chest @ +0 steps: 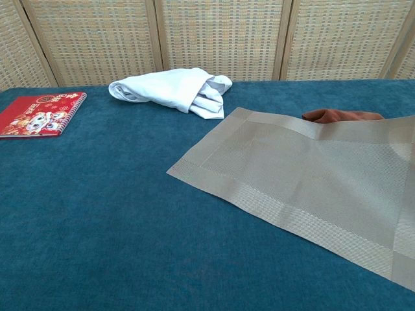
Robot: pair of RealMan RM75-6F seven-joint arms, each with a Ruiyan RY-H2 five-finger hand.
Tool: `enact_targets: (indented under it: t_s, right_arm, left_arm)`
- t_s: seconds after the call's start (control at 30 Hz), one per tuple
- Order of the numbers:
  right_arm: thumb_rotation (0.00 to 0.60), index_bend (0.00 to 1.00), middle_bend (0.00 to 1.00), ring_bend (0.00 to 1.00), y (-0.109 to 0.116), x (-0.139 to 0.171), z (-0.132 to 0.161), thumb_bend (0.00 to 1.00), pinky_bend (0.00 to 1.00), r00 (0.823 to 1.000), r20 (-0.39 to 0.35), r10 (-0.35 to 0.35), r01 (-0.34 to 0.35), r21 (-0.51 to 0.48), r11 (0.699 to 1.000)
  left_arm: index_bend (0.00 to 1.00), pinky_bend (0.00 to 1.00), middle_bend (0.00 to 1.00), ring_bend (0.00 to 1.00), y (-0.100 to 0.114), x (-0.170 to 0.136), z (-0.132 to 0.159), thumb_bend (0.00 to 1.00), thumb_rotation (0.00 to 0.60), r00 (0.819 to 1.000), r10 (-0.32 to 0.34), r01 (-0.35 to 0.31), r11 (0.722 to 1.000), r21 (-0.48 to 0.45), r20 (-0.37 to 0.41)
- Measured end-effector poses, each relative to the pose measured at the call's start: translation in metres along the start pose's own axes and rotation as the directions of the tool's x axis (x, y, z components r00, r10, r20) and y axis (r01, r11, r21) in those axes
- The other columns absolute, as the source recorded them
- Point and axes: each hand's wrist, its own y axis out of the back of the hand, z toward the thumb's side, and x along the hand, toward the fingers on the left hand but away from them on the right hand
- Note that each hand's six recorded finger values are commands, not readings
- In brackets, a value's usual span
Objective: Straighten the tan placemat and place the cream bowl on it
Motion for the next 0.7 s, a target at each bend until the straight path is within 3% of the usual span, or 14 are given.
enact_targets:
  t_s: [0.17, 0.33, 0.7]
  right_arm:
    - [0.600, 0.00, 0.00, 0.00, 0.006, -0.001, -0.004, 0.29, 0.00, 1.000, 0.007, -0.006, 0.007, -0.030, 1.000]
    - [0.600, 0.00, 0.00, 0.00, 0.008, -0.002, -0.005, 0.29, 0.00, 1.000, 0.006, -0.012, 0.012, -0.033, 0.999]
    - [0.600, 0.00, 0.00, 0.00, 0.013, -0.004, -0.010, 0.29, 0.00, 1.000, 0.019, -0.023, 0.024, -0.061, 0.998]
  left_arm:
    - [0.00, 0.00, 0.00, 0.00, -0.006, 0.036, 0.037, 0.10, 0.600, 0.994, -0.037, 0.031, 0.998, 0.060, 0.100]
    - [0.00, 0.00, 0.00, 0.00, -0.022, 0.073, 0.089, 0.10, 0.600, 0.976, -0.090, 0.065, 0.989, 0.131, 0.196]
    - [0.00, 0.00, 0.00, 0.00, -0.064, 0.109, 0.167, 0.01, 0.600, 0.945, -0.178, 0.112, 0.964, 0.242, 0.273]
